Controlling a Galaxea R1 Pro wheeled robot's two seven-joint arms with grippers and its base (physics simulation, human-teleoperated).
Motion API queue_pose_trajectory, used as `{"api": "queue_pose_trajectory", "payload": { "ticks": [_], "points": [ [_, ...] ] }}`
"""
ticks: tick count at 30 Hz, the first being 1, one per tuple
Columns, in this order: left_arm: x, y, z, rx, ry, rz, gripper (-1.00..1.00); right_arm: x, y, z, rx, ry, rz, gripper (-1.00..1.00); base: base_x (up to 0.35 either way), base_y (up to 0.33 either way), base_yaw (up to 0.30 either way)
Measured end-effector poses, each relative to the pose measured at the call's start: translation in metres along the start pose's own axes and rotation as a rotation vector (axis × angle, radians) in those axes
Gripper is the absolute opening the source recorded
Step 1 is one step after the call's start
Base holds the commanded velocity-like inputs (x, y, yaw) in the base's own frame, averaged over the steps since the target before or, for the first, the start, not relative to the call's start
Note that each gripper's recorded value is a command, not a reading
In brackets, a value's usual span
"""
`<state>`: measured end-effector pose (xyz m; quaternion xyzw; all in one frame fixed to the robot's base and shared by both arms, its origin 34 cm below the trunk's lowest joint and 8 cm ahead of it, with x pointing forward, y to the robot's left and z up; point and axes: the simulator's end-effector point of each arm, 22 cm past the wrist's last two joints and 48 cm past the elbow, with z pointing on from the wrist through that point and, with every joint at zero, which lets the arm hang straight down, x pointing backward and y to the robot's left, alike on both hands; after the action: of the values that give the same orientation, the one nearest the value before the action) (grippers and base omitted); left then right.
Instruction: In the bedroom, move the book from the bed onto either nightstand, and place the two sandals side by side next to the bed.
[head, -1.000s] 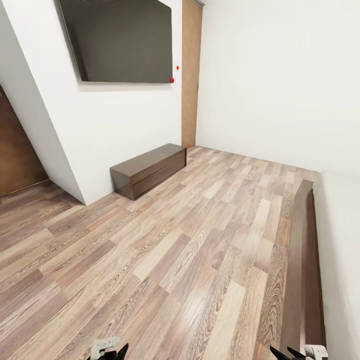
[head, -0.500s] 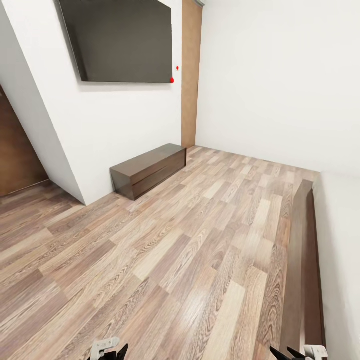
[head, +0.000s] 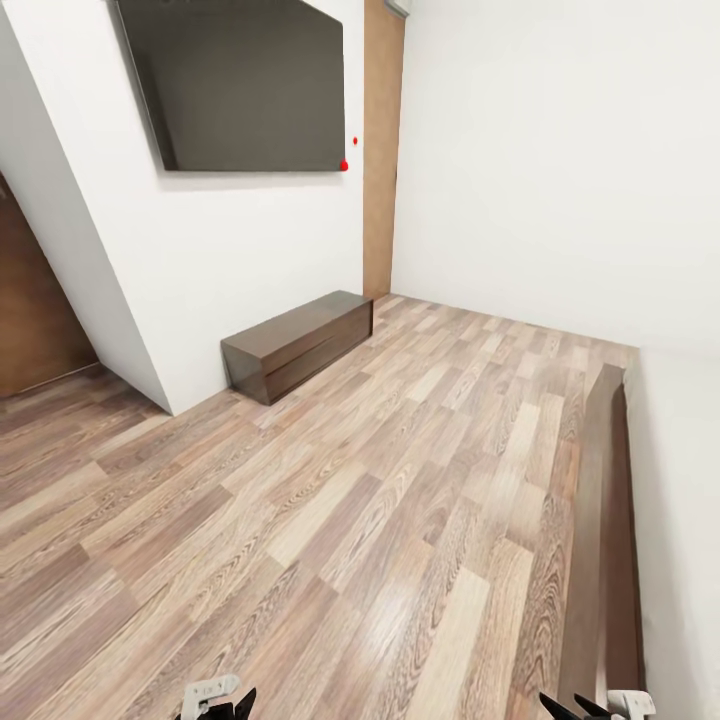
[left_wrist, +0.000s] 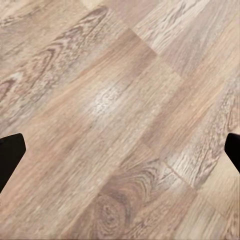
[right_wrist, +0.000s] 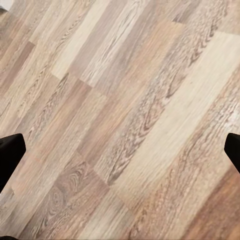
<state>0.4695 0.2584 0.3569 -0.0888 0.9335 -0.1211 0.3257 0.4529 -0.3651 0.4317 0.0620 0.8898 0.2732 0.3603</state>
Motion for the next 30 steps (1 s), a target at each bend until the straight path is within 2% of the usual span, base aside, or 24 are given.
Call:
{"api": "queue_pose_trajectory", "payload": {
  "ticks": [18, 30],
  "points": [
    [-0.026, -0.011, -0.024, 0.0, -0.001, 0.0, 1.0, -0.026, 0.019, -0.018, 0.001, 0.001, 0.001, 1.0, 0.0, 0.0, 0.0],
    [-0.027, -0.011, -0.024, 0.0, -0.002, -0.001, 1.0, -0.026, 0.019, -0.018, 0.0, 0.0, 0.0, 1.0, 0.0, 0.0, 0.0]
  ]
}}
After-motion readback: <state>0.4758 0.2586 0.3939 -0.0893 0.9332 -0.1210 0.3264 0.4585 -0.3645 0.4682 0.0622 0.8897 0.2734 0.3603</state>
